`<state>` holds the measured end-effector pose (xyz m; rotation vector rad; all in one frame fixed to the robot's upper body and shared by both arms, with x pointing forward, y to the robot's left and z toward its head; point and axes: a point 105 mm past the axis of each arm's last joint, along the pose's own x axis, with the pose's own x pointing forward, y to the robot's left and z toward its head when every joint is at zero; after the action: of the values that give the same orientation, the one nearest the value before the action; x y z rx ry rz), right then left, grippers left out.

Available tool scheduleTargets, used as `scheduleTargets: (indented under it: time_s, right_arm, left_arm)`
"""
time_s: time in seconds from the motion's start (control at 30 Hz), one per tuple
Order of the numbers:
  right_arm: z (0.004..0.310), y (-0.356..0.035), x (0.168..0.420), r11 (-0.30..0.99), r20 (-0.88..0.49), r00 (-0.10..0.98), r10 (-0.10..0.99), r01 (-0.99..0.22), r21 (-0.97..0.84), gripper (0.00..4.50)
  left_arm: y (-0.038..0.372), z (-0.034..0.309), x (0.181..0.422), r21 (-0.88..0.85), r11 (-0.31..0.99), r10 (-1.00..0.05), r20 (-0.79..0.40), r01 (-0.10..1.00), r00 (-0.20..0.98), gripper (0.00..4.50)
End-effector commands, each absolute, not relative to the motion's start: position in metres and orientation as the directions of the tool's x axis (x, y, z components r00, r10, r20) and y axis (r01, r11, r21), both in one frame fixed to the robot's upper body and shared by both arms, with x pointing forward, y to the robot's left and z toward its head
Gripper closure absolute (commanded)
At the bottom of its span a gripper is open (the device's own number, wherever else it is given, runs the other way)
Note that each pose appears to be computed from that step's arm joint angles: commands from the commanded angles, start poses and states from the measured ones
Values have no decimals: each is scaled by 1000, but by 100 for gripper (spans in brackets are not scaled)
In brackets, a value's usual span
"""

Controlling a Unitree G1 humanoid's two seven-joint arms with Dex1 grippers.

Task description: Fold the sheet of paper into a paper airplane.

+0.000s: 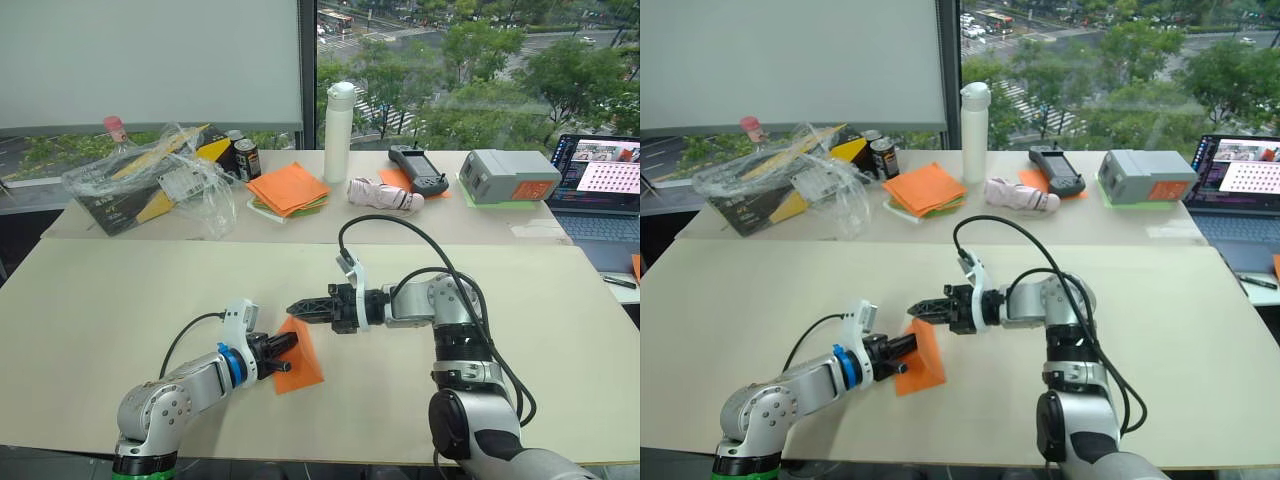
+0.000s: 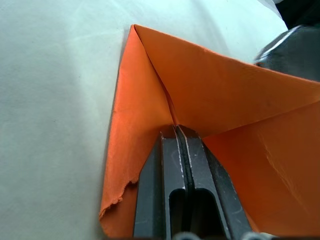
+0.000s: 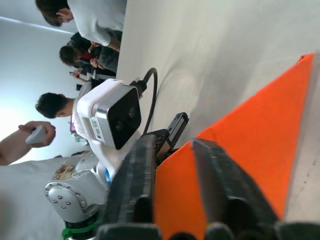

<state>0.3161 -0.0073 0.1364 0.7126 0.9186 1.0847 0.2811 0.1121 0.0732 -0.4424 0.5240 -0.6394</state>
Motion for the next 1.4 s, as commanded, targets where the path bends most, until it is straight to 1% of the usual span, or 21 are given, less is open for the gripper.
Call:
scheduleTargets:
  time_s: [0.03,0.67,0.77,0.9,0.97,1.13,1.4]
  right_arm:
    - [144,-5,315,279,-222,182,958,-416,865,447]
    - [134,-5,308,323,-268,187,945,-401,857,447]
    - [134,-4,306,336,-283,185,941,-418,844,447]
    - [131,-1,296,380,-348,162,923,-509,772,447]
    - [131,0,293,383,-358,154,921,-534,754,447]
    - [130,2,293,393,-367,164,916,-555,733,447]
    - [127,6,299,413,-376,187,908,-561,718,447]
  left_arm:
    - [119,55,277,-522,761,-619,-405,385,673,450]
    - [120,55,276,-521,762,-619,-408,385,672,450]
    - [120,55,276,-523,762,-617,-408,382,673,450]
    - [121,55,275,-524,765,-612,-411,374,676,450]
    - [122,54,275,-524,767,-609,-413,370,677,450]
    - [128,52,274,-519,779,-591,-423,351,687,450]
    - [145,50,264,-505,806,-551,-450,308,703,450]
